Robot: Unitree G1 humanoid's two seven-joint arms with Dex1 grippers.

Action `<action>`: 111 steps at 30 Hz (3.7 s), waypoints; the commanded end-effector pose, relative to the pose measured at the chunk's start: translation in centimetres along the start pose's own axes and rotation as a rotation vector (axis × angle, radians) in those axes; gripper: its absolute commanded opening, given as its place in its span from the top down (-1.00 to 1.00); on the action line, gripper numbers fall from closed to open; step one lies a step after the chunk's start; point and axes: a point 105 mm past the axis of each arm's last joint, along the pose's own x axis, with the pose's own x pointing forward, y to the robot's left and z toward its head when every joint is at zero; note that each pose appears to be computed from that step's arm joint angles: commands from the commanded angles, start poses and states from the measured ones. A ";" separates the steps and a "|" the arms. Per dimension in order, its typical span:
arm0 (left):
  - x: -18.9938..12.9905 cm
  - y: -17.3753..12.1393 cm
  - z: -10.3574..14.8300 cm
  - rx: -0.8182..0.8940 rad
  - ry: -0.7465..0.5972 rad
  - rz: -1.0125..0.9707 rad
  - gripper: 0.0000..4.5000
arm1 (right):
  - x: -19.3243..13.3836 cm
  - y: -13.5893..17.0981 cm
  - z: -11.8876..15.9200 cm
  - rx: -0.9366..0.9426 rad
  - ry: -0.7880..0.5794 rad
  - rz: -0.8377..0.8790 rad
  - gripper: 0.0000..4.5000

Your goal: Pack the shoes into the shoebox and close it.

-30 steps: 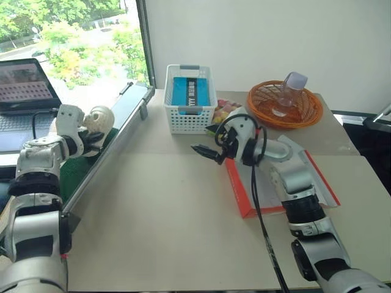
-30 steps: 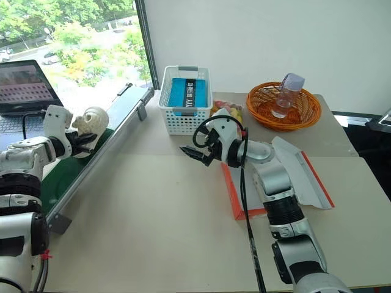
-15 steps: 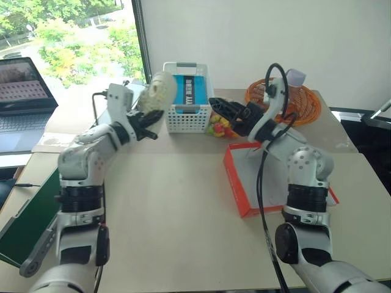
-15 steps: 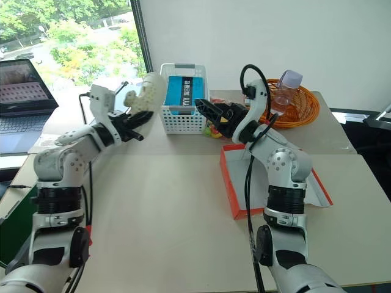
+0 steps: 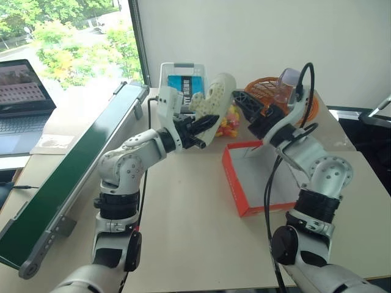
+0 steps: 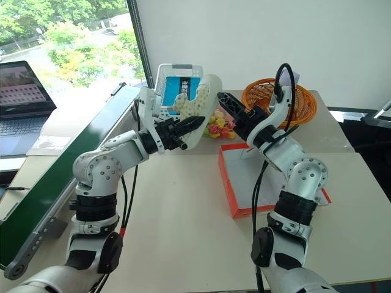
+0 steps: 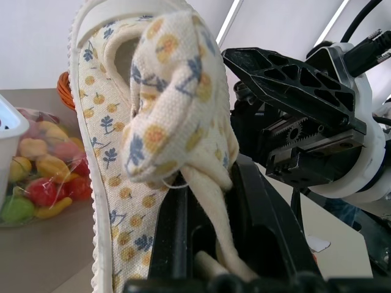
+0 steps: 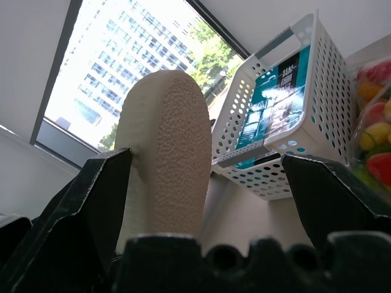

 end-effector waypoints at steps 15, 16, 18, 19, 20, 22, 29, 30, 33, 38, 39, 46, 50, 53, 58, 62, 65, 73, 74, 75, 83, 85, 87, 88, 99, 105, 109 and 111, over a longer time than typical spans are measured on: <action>0.5 -2.3 0.1 0.066 -0.001 -0.107 0.99 | -0.4 3.8 1.7 -0.023 -0.020 0.113 -1.00; 0.6 -2.4 0.2 0.069 -0.002 -0.112 0.99 | -0.3 3.8 1.3 -0.024 -0.008 0.113 -1.00; 0.6 -2.7 0.3 0.075 -0.004 -0.119 0.99 | -0.2 3.4 0.2 -0.029 0.027 0.103 -1.00; 0.6 -2.8 0.4 0.079 -0.005 -0.121 0.99 | -0.2 3.1 -0.1 -0.027 0.036 0.095 -1.00; 0.6 -2.8 0.5 0.082 -0.006 -0.121 1.00 | -0.2 2.9 -0.3 -0.021 0.040 0.086 -0.77; 0.5 -2.8 0.8 0.087 -0.011 -0.121 1.00 | -0.2 2.6 -0.7 0.000 0.049 0.080 -0.51; 0.3 -2.4 1.3 0.099 -0.019 -0.105 1.00 | -0.2 2.2 -1.4 -0.003 0.079 0.071 0.50; 0.3 -2.3 1.3 0.105 -0.018 -0.103 1.00 | -0.2 2.2 -1.5 -0.004 0.081 0.072 0.60; 0.3 -2.2 1.3 0.112 -0.015 -0.100 1.00 | -0.1 2.3 -1.5 -0.008 0.085 0.078 0.75; -0.4 -1.7 1.6 0.080 -0.022 -0.110 0.28 | -0.1 2.7 -0.9 -0.043 0.080 0.089 0.77; -0.9 -1.3 1.7 0.103 -0.013 -0.091 0.16 | -0.1 3.0 -0.4 -0.046 0.072 0.103 0.77; -5.8 -0.4 2.7 0.202 0.075 -0.133 -0.28 | -0.8 5.5 5.5 -0.214 -0.001 0.070 0.77; -7.2 -0.1 2.4 0.232 0.109 -0.139 -0.28 | -1.9 6.7 7.8 -0.414 0.066 0.011 0.77; -7.1 0.0 1.5 0.252 0.131 -0.136 -0.28 | -3.0 6.2 6.9 -0.506 0.231 0.028 0.77; -6.3 -0.5 0.2 0.260 0.137 -0.148 -0.28 | -5.1 0.1 3.3 -0.562 0.549 -0.133 0.77; -6.2 -0.4 0.0 0.244 0.114 -0.126 -0.28 | -6.2 -3.6 2.0 -0.496 0.628 -0.195 0.77; -6.4 -0.3 -0.3 0.241 0.113 -0.110 -0.28 | -6.8 -5.8 1.9 -0.472 0.649 -0.247 0.77; -6.5 -0.6 -0.7 0.227 0.095 -0.091 -0.28 | -8.1 -10.4 1.1 -0.482 0.736 -0.346 0.77; -6.6 -0.5 -0.8 0.232 0.096 -0.086 -0.28 | -8.3 -10.8 1.0 -0.492 0.757 -0.350 0.77; -6.6 -0.5 -0.8 0.236 0.097 -0.082 -0.28 | -8.5 -11.0 0.9 -0.500 0.771 -0.349 0.77; -6.8 -0.5 -1.3 0.229 0.084 -0.064 -0.28 | -9.2 -14.1 0.5 -0.635 0.914 -0.390 0.77; -6.9 -0.6 -1.5 0.227 0.088 -0.061 -0.28 | -9.1 -14.5 0.7 -0.660 0.930 -0.390 0.77; -7.0 -0.6 -1.6 0.225 0.090 -0.058 -0.28 | -8.6 -14.4 1.2 -0.689 0.935 -0.377 0.77; -7.0 -0.7 -1.7 0.225 0.090 -0.058 -0.28 | -8.4 -14.3 1.4 -0.702 0.937 -0.371 0.77; -7.1 -0.9 -2.0 0.218 0.087 -0.050 -0.28 | -7.3 -15.2 2.0 -0.876 1.026 -0.318 0.77; -7.2 -1.1 -2.0 0.220 0.081 -0.043 -0.28 | -8.9 -17.6 0.4 -0.901 1.114 -0.321 0.77; -7.2 -1.1 -1.9 0.223 0.079 -0.034 -0.28 | -9.3 -18.3 -0.2 -0.860 1.125 -0.332 0.77; -7.3 -1.0 -1.9 0.226 0.083 -0.030 -0.30 | -9.2 -18.3 -0.2 -0.852 1.118 -0.334 0.35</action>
